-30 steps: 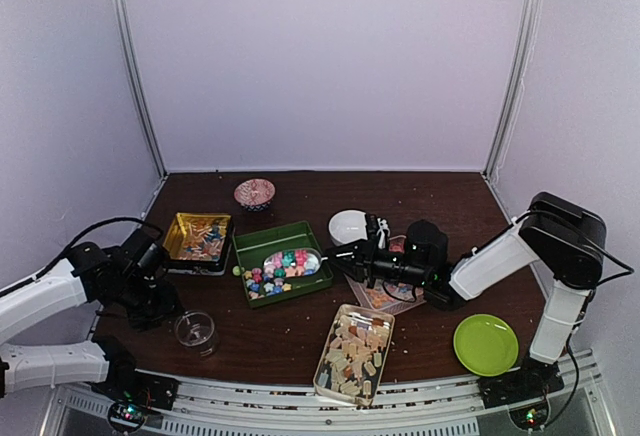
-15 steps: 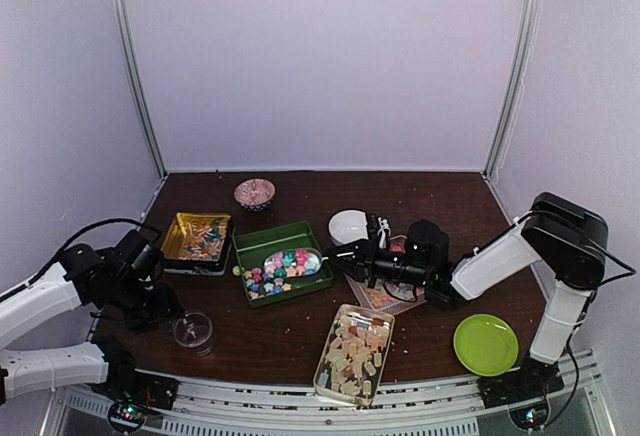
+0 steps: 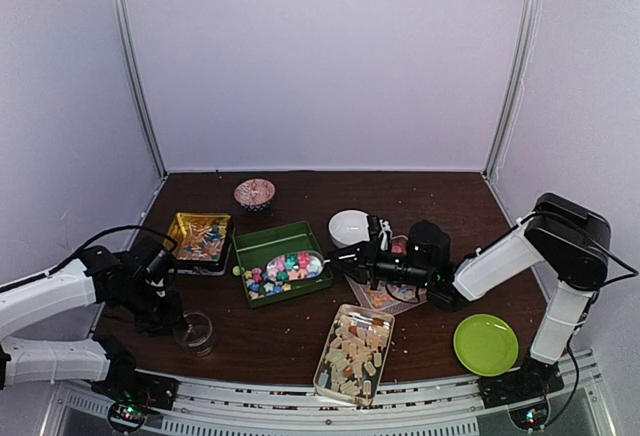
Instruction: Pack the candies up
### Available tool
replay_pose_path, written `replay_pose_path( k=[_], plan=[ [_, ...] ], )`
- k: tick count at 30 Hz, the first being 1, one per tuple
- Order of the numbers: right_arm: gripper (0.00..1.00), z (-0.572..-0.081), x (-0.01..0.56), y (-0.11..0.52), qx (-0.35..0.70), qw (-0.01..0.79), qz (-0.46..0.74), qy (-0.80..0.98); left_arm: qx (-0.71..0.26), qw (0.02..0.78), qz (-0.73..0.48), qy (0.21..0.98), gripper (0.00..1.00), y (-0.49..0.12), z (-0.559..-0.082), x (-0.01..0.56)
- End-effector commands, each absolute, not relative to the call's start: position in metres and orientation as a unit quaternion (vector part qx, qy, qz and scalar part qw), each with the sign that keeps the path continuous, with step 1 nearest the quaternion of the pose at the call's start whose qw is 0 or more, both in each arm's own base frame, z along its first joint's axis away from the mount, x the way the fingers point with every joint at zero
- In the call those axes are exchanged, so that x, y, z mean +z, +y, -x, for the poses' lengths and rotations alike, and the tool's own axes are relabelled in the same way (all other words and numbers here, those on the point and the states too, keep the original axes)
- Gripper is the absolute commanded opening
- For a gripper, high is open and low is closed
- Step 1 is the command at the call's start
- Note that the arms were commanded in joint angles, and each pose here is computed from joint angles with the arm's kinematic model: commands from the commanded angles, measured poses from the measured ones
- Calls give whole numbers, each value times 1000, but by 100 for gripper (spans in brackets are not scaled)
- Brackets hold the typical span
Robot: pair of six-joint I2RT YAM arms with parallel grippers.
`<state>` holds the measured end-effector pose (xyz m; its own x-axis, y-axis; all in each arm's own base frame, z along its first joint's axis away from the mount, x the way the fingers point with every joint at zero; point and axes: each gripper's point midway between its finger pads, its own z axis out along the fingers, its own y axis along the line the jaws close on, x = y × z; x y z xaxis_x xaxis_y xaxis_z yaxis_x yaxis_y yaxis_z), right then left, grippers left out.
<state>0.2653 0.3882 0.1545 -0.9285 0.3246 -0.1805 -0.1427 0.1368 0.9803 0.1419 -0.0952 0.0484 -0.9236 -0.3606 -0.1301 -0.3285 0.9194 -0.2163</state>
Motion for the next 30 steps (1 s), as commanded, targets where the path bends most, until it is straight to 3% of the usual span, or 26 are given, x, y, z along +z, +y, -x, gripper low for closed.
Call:
replay_pose_path(
  k=[1,7,30],
  plan=[
    [0,-261,180,387,673,195,-42,712,-117,96,148,978,25,-112,-155,55],
    [0,-260,181,387,670,198,-38,714,-100,97,121,983,0,-121,-159,58],
    [0,-259,187,370,668,218,-34,711,-42,107,-61,991,0,-198,-155,79]
  ],
)
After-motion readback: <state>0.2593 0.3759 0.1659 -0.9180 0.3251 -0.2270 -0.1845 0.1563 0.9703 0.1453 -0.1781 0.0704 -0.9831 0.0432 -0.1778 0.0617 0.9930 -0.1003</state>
